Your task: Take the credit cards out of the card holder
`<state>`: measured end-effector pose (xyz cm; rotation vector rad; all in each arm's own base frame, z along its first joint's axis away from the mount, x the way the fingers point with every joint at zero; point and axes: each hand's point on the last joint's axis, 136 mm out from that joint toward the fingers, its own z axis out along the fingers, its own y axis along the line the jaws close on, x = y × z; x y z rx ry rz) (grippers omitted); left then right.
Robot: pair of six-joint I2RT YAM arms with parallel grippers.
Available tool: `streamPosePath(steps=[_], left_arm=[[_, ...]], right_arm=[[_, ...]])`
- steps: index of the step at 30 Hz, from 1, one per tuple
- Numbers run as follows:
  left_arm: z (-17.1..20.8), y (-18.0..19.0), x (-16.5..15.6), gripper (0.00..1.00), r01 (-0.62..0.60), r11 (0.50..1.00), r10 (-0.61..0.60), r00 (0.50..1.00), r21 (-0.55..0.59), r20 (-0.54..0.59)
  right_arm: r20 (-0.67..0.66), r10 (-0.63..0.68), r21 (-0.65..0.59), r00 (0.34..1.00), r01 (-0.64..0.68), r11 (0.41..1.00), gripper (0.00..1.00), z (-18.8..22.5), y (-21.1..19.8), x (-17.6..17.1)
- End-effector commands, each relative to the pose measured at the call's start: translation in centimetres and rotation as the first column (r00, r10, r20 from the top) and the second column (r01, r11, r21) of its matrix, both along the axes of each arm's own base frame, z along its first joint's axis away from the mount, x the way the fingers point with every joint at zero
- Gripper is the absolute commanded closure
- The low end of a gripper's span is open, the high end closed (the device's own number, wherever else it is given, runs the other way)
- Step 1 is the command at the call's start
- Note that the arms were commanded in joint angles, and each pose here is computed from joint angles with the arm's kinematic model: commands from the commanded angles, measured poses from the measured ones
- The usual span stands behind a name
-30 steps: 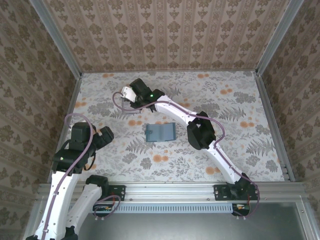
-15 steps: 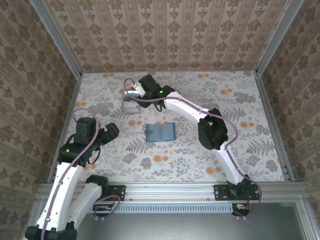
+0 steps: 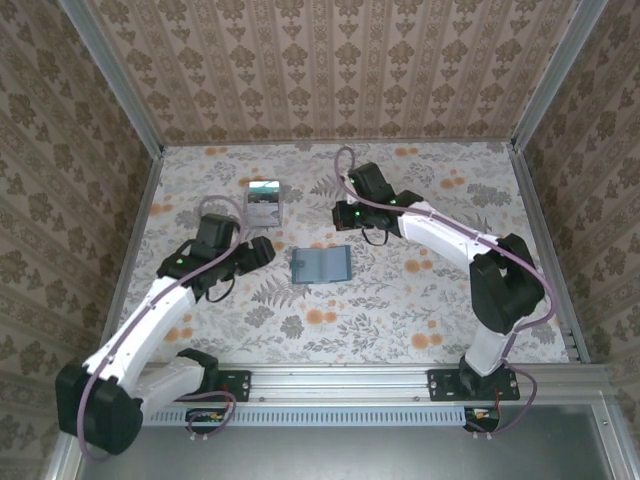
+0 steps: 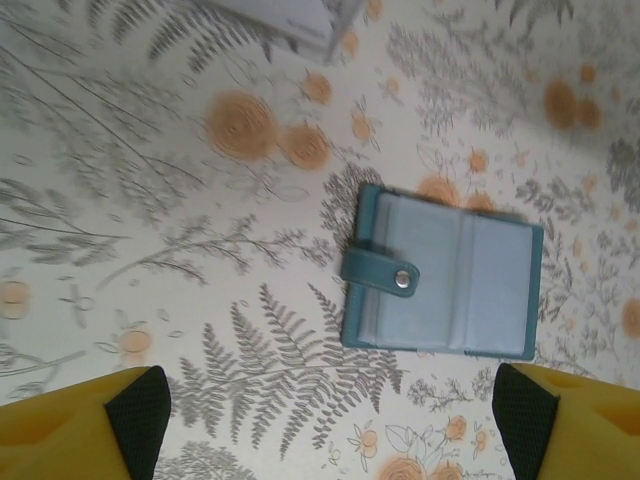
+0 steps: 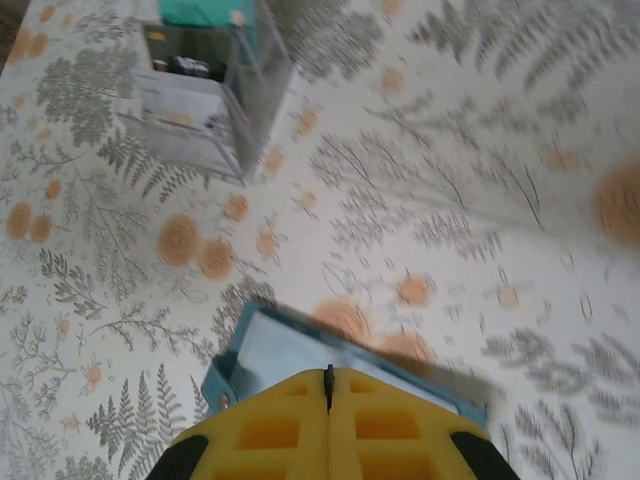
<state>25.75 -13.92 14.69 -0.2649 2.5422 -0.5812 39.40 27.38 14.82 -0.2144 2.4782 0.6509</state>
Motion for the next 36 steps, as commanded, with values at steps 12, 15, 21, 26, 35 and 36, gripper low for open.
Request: streamPosePath(steps=[12,15,21,26,35,36], left_arm=[[-3.7,-8.5,1.1,0.19,0.185,0.982,-0.187,0.978,-0.029,-0.098],[-4.7,-9.4,1.0,0.30,0.212,0.976,-0.215,0.969,-0.038,-0.124],[-5.8,-10.3,1.5,0.46,0.245,0.969,-0.247,0.958,-0.030,-0.146],[-6.9,-11.3,1.8,0.51,0.292,0.956,-0.291,0.942,-0.016,-0.169],[-8.3,-13.8,2.1,0.54,0.389,0.921,-0.377,0.904,0.023,-0.200],[-8.6,-13.9,2.2,0.54,0.390,0.920,-0.377,0.902,0.026,-0.208]], right_arm=[[-0.363,-0.044,0.132,0.931,0.098,0.986,1.00,-5.8,-0.1,-5.4],[-0.409,-0.054,0.086,0.911,0.098,0.991,1.00,-7.7,-0.1,-6.0],[-0.448,-0.107,0.002,0.888,0.120,0.993,1.00,-10.5,-1.3,-6.4],[-0.473,-0.116,-0.036,0.873,0.112,0.993,1.00,-12.5,-1.6,-6.8],[-0.475,-0.147,-0.092,0.868,0.118,0.989,1.00,-13.9,-2.5,-6.9],[-0.477,-0.147,-0.094,0.866,0.116,0.989,1.00,-14.0,-2.5,-6.9]])
